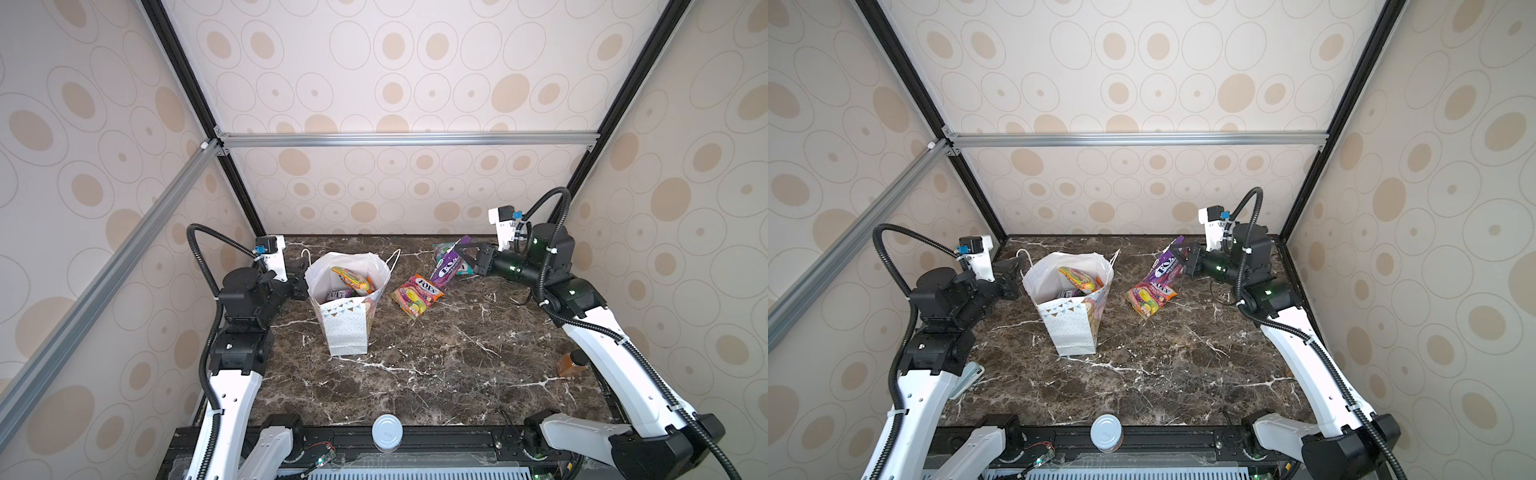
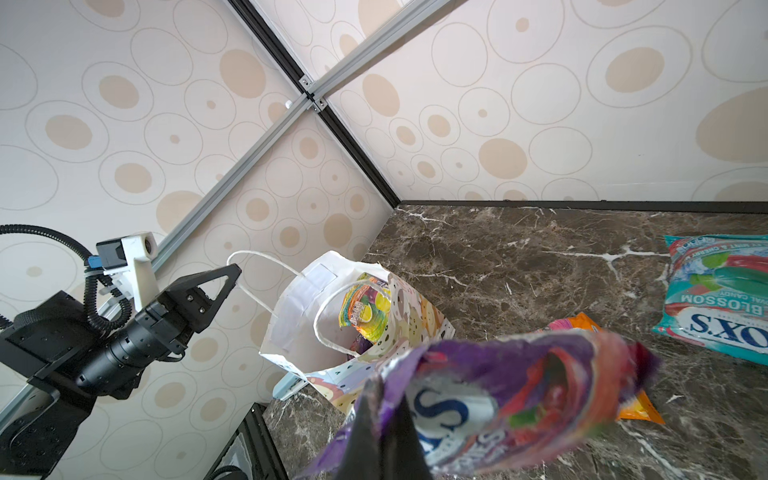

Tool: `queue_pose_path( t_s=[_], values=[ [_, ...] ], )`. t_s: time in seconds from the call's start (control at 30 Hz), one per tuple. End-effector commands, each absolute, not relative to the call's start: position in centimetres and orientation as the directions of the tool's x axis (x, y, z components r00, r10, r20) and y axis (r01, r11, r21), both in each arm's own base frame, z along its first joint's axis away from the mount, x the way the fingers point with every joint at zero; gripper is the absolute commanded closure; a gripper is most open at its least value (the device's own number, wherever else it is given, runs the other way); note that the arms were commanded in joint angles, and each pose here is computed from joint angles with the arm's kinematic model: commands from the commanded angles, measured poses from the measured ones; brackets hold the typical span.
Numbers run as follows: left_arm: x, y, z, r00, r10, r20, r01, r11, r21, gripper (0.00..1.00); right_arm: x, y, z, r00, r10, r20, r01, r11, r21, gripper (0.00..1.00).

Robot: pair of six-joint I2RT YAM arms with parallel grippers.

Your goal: Place the snacks into the paper bag

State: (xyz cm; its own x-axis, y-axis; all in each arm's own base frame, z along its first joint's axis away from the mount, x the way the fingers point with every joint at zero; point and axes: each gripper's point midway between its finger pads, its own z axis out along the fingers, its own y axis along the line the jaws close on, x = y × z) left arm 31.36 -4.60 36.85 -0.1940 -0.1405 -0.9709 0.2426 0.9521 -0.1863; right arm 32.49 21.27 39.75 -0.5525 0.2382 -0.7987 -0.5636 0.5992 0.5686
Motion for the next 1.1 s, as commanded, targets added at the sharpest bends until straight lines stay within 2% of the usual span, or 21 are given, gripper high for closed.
queue_pose_path(
  t_s=[0.0, 1.07],
  values=[
    [30.9, -4.7, 38.7, -0.13, -0.127, -0.983, 0.266, 0.951, -0.158, 1.0, 31.6, 22.2, 43.1, -0.482, 0.223, -0.847, -0.646, 0.563, 0.516, 1.0],
    [30.7, -4.7, 38.9, -0.125, -0.126, -0.984, 0.268, 0.951, -0.155, 1.0, 29.2, 29.7, 51.5, -0.375, 0.097, -0.922, -0.815, 0.439, 0.378, 1.0]
  ],
)
